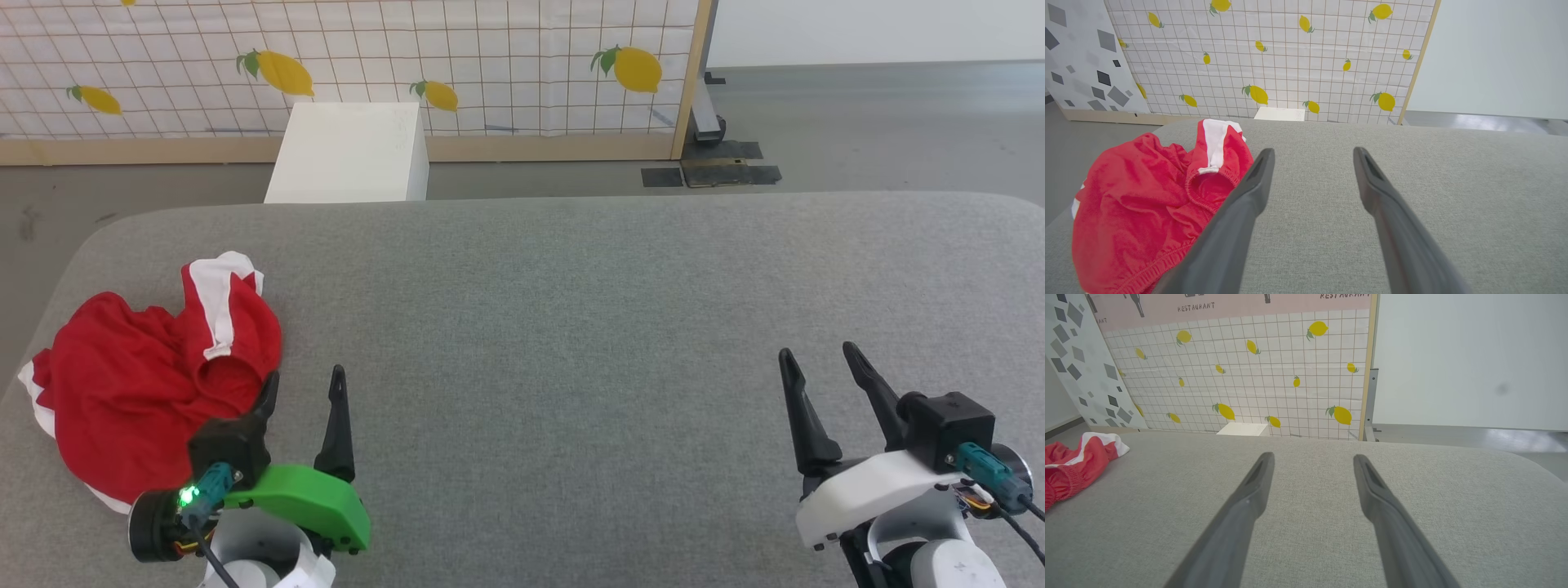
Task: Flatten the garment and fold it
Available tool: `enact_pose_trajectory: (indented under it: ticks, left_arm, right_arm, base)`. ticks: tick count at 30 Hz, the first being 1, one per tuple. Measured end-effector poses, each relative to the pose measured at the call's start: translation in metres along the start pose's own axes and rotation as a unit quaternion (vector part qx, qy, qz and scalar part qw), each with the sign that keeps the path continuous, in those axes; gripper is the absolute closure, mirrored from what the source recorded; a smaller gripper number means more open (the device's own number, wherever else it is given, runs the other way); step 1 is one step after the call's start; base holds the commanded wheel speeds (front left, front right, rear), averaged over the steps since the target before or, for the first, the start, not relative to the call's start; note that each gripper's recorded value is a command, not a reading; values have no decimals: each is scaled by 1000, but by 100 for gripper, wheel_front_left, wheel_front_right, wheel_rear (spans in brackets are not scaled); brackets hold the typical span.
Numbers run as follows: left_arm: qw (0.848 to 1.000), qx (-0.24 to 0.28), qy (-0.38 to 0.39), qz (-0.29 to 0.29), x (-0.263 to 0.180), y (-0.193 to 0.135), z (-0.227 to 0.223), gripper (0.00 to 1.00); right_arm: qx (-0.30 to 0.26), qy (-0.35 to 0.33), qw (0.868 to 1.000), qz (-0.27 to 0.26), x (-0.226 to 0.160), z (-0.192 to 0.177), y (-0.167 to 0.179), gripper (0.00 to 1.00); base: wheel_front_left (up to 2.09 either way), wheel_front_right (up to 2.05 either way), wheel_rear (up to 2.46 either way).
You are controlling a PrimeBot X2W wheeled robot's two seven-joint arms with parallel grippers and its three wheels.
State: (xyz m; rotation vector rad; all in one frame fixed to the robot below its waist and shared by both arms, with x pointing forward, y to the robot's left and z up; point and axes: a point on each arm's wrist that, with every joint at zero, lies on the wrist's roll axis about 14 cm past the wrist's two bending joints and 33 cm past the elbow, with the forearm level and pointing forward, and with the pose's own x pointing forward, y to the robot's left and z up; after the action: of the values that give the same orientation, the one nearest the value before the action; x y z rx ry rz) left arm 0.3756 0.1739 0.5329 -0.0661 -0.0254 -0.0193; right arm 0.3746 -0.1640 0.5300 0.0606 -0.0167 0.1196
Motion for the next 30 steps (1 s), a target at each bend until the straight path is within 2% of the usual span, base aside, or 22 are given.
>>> enact_pose_trajectory:
  ticks: [7, 19, 30]
  left_arm:
    - [1000, -30, -6, 0, -1, 1, 0, 0]
    - [1000, 4, -16, 10, -5, 6, 4, 0]
    - [999, 9, -30, 34, -14, 20, 8, 0]
  right_arm:
    - [26, -6, 1000, -2, 0, 0, -1, 0]
    - [14, -8, 1000, -6, 0, -3, -4, 0]
    - [8, -9, 1000, 13, 4, -7, 8, 0]
  base:
    - [0, 0, 0]
    - [0, 0, 0]
    - [0, 0, 0]
